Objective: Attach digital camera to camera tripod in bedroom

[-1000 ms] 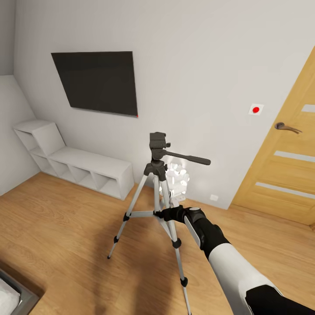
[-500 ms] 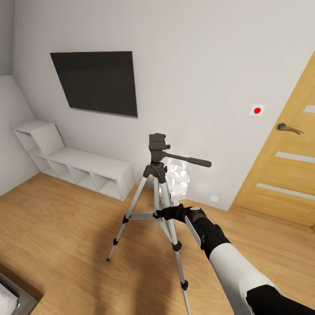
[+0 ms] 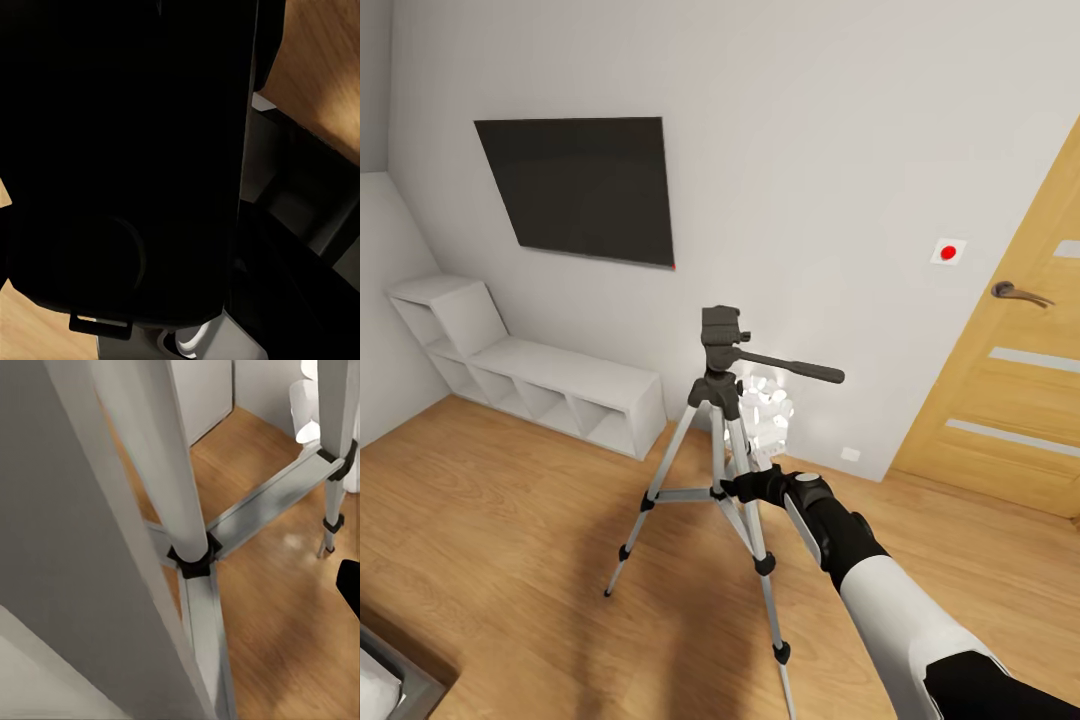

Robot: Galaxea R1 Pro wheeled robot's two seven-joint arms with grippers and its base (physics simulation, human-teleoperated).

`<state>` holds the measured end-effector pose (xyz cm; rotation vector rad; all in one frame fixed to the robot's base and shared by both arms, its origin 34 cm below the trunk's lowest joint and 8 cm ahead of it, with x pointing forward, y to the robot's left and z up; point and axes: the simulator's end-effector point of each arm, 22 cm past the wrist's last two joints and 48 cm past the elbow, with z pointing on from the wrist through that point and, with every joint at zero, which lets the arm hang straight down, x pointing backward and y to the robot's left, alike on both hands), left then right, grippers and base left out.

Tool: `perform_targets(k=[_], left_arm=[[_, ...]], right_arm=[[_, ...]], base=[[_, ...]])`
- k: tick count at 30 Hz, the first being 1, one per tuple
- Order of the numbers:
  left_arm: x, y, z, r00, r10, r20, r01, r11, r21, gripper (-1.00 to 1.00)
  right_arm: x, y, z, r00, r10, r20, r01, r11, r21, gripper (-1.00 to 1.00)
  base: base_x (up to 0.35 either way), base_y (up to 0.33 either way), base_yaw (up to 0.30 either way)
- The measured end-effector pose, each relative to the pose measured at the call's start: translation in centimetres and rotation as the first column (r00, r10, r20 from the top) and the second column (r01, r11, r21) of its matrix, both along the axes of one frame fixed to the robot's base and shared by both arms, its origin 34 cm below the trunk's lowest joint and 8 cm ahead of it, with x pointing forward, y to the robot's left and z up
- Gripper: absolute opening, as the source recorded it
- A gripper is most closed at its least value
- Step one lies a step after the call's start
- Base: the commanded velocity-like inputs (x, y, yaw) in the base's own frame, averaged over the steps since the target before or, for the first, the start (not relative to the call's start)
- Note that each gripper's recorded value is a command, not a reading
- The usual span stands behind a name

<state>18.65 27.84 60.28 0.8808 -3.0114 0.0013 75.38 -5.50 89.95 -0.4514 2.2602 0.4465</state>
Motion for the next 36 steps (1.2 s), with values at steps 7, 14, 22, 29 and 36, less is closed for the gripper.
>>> perform_targets(k=[7, 14, 22, 29, 36], left_arm=[[0.0, 0.0, 0.0, 1.000, 0.000, 0.000, 0.000, 1.000, 0.000, -1.00], [0.0, 0.0, 0.0, 1.000, 0.000, 0.000, 0.000, 1.000, 0.000, -1.00], [0.0, 0.0, 0.0, 1.000, 0.000, 0.000, 0.000, 1.000, 0.000, -1.00], [0.0, 0.0, 0.0, 1.000, 0.000, 0.000, 0.000, 1.000, 0.000, -1.00], [0.0, 0.0, 0.0, 1.000, 0.000, 0.000, 0.000, 1.000, 0.000, -1.00]], right_arm=[[-0.1, -0.2, -0.1, 1.000, 0.004, -0.003, -0.004, 1.000, 0.001, 1.00], [-1.4, 0.8, -0.1, 0.996, 0.086, -0.029, -0.084, 0.994, 0.064, 1.00], [-1.8, -0.1, -0.4, 0.992, 0.116, -0.039, -0.113, 0.991, 0.075, 1.00], [-1.8, -0.5, -0.6, 0.993, 0.114, -0.042, -0.111, 0.992, 0.068, -1.00], [-1.4, -1.3, -0.9, 0.996, 0.086, -0.036, -0.085, 0.996, 0.034, -1.00]], base=[[0.000, 0.000, 0.000], [0.000, 0.000, 0.000], [0.000, 0.000, 0.000], [0.000, 0.000, 0.000], [0.000, 0.000, 0.000]])
